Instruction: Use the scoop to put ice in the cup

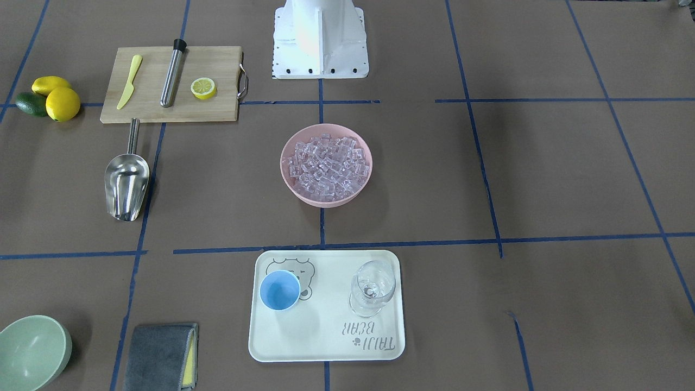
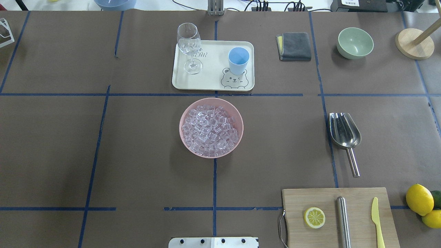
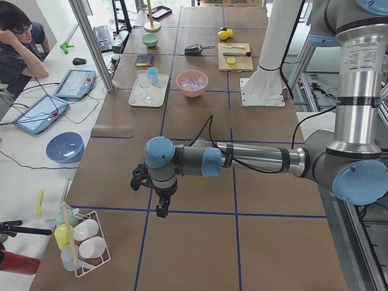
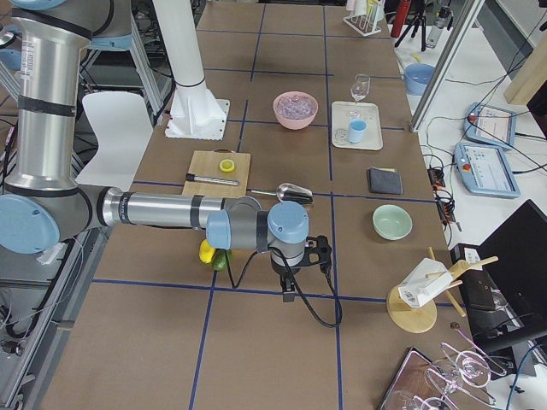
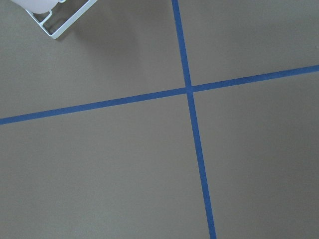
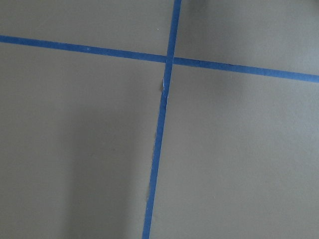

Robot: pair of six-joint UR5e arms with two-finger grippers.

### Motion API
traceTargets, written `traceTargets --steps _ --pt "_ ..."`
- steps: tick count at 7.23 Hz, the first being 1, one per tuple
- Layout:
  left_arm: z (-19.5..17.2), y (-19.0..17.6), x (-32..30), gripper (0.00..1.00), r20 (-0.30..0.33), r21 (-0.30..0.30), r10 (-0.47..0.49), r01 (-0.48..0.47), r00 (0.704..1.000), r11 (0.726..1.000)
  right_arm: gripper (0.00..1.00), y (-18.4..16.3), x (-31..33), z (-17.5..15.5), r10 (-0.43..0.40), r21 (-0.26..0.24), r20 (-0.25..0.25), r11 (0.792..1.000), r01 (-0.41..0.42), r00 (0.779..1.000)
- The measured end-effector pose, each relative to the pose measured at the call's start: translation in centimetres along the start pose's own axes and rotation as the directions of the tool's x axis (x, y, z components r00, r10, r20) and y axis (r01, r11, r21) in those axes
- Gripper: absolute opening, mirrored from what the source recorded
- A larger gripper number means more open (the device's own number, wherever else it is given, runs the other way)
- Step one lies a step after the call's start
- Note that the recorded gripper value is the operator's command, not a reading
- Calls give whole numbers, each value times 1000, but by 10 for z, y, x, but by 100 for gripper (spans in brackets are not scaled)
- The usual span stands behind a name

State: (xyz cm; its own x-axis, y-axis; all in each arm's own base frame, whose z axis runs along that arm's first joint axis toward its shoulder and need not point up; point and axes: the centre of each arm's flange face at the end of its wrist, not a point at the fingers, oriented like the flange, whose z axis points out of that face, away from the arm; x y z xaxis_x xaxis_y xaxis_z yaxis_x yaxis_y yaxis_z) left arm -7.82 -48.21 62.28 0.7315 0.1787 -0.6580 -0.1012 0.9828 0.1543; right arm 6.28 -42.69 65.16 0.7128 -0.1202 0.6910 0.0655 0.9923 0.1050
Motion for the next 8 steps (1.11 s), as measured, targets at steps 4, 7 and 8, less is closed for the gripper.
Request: traceTargets --steps 4,7,8 --pt "-18 -12 14 100 8 37 29 -30 1000 999 100 -21 -15 -18 -34 40 -12 999 35 999" --pt "-17 -23 13 100 3 53 39 -39 999 998 100 -28 -21 -23 -40 51 1 998 40 999" --pt "-16 -25 12 100 2 51 37 -37 999 998 100 -26 -24 -24 -45 54 16 998 44 999"
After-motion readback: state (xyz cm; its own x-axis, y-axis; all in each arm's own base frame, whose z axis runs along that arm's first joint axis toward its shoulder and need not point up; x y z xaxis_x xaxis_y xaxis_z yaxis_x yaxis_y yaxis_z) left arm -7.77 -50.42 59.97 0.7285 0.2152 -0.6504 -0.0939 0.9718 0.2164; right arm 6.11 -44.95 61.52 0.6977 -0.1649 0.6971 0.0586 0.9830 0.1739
